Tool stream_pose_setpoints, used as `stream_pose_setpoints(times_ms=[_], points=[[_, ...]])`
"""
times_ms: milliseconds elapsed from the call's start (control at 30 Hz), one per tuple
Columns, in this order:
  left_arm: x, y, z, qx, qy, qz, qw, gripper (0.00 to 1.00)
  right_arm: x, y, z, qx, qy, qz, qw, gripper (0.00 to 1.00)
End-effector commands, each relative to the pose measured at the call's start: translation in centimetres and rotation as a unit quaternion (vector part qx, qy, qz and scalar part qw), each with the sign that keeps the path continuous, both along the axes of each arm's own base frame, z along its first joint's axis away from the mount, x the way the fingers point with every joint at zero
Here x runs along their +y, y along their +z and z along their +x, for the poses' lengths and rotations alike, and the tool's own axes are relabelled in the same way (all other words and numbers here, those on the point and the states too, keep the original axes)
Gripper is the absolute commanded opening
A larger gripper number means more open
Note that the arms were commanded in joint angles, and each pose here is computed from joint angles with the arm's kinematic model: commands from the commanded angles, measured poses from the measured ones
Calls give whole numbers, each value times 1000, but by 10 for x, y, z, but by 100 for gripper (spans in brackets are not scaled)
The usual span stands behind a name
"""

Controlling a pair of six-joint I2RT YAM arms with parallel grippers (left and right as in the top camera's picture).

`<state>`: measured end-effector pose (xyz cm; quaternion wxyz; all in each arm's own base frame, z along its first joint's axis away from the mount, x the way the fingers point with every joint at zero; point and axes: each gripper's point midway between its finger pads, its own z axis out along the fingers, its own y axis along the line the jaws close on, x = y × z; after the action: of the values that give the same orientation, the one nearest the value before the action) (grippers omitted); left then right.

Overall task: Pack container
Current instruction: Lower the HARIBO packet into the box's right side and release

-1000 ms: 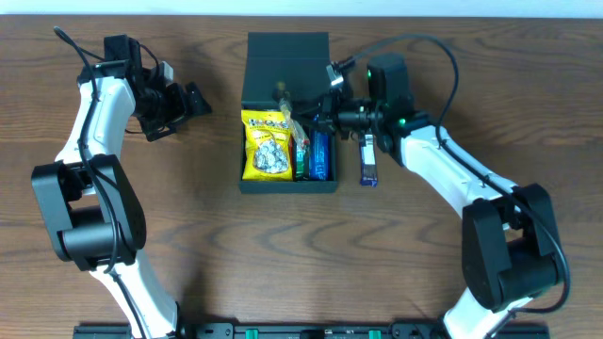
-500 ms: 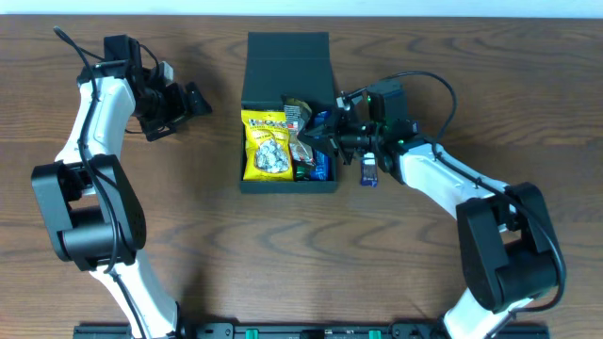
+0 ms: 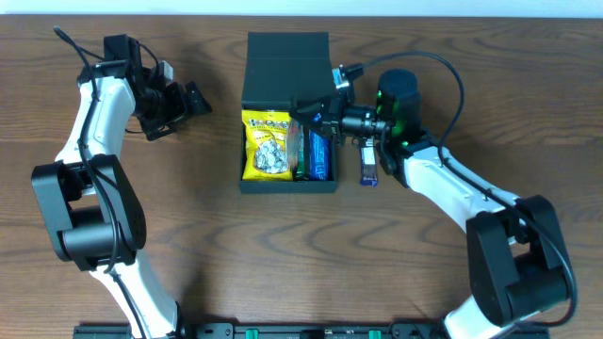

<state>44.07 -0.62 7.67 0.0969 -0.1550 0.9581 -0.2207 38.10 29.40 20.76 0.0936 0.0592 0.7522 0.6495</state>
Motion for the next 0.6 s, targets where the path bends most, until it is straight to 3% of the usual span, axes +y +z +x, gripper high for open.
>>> stream_pose_setpoints(times_ms=[0, 167, 567], points=[[1, 11, 6, -20, -9, 8, 1000, 98, 15, 23, -20, 3, 37, 24, 999, 2], [1, 11, 6, -20, -9, 8, 1000, 98, 21, 6, -23, 22, 23, 4, 999, 2], [1, 11, 7, -20, -9, 8, 1000, 98, 3, 8, -9, -30, 8, -7, 999, 2]])
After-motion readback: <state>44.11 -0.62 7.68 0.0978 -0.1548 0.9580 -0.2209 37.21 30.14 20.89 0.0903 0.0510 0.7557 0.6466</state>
